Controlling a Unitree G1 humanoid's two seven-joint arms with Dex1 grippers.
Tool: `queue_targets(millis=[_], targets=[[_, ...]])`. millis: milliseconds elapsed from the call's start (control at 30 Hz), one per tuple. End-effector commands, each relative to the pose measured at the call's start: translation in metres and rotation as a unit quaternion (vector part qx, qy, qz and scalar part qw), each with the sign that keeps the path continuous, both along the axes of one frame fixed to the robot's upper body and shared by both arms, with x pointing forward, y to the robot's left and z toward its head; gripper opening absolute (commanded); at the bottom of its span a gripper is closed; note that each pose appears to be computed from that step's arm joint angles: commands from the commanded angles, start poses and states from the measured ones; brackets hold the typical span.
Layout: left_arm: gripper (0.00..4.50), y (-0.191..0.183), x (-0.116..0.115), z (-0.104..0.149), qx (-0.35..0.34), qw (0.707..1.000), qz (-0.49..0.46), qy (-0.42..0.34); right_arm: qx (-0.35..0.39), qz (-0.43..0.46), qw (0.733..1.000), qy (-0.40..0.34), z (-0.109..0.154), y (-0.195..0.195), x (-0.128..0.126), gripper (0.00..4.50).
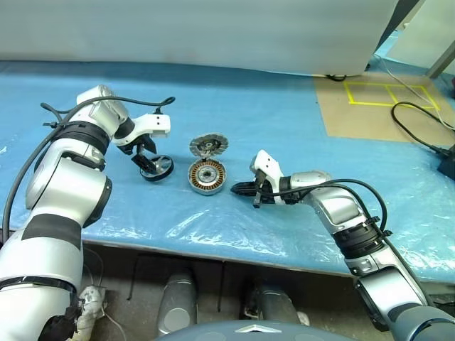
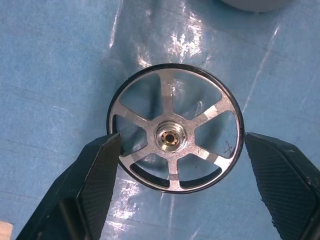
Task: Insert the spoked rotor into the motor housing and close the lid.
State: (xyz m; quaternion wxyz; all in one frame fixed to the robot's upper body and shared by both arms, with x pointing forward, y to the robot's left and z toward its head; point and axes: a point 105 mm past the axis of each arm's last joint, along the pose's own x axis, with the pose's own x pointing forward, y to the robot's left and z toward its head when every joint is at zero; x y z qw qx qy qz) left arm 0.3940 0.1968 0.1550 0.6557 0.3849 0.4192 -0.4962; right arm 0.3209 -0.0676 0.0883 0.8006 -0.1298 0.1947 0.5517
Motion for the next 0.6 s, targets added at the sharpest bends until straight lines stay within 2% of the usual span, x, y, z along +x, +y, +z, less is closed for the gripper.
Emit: queue_targets(millis=[33,600], targets=[[4.13,0.005,0.003,0.004,0.010,1.000,0.005,-0.017,0.001,0.010,1.000,-0.022,0.012,0.005,-0.002,0.03],[4.13,0.000,0.001,-0.010,-0.002,1.000,0.005,-0.005,0.001,0.001,1.000,-0.020,0.023,0.013,-0.005,0.03]])
